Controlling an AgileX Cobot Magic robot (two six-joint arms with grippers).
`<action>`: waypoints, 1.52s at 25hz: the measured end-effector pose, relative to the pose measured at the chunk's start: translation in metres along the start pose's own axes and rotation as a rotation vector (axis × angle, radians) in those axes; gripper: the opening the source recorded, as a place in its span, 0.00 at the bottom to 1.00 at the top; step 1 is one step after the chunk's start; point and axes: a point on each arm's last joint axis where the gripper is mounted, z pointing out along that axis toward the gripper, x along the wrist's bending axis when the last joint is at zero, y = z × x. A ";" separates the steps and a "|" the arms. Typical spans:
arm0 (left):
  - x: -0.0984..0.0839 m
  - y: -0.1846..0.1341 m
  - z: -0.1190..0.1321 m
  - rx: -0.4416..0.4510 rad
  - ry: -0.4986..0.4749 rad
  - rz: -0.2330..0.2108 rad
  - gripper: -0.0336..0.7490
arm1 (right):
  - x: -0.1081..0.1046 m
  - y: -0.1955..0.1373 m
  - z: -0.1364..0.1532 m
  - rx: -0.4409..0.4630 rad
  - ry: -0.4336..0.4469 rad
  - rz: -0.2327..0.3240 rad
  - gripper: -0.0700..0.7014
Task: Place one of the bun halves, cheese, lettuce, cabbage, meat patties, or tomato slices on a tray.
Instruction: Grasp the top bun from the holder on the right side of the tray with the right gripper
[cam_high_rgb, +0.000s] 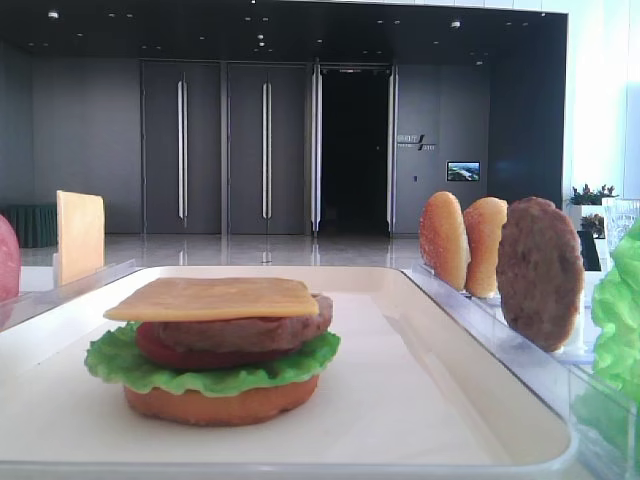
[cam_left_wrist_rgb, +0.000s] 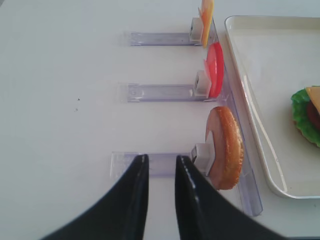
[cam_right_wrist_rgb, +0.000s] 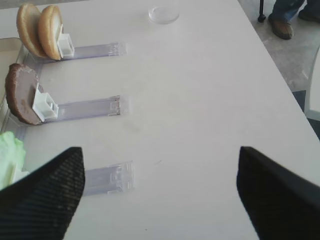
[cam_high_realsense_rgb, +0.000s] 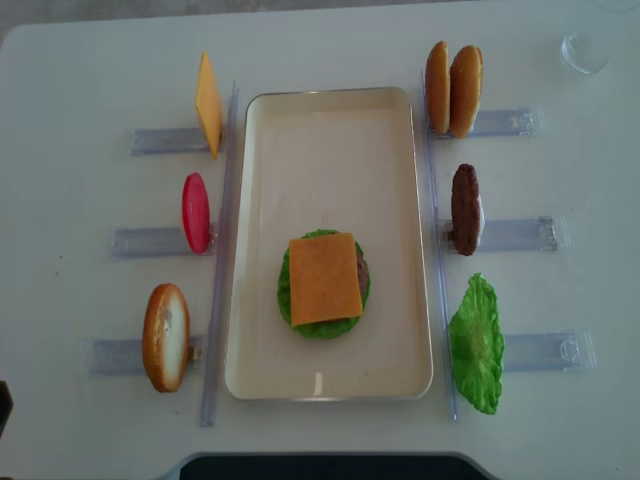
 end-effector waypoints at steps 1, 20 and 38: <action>0.000 0.000 0.000 0.000 0.000 0.000 0.22 | 0.000 0.000 0.000 0.000 0.000 0.000 0.85; 0.000 0.000 0.000 0.000 0.000 0.000 0.22 | 0.000 0.000 0.000 0.000 0.000 0.000 0.85; 0.000 0.000 0.000 0.000 0.000 0.000 0.22 | 0.000 0.000 0.000 0.000 -0.005 -0.002 0.85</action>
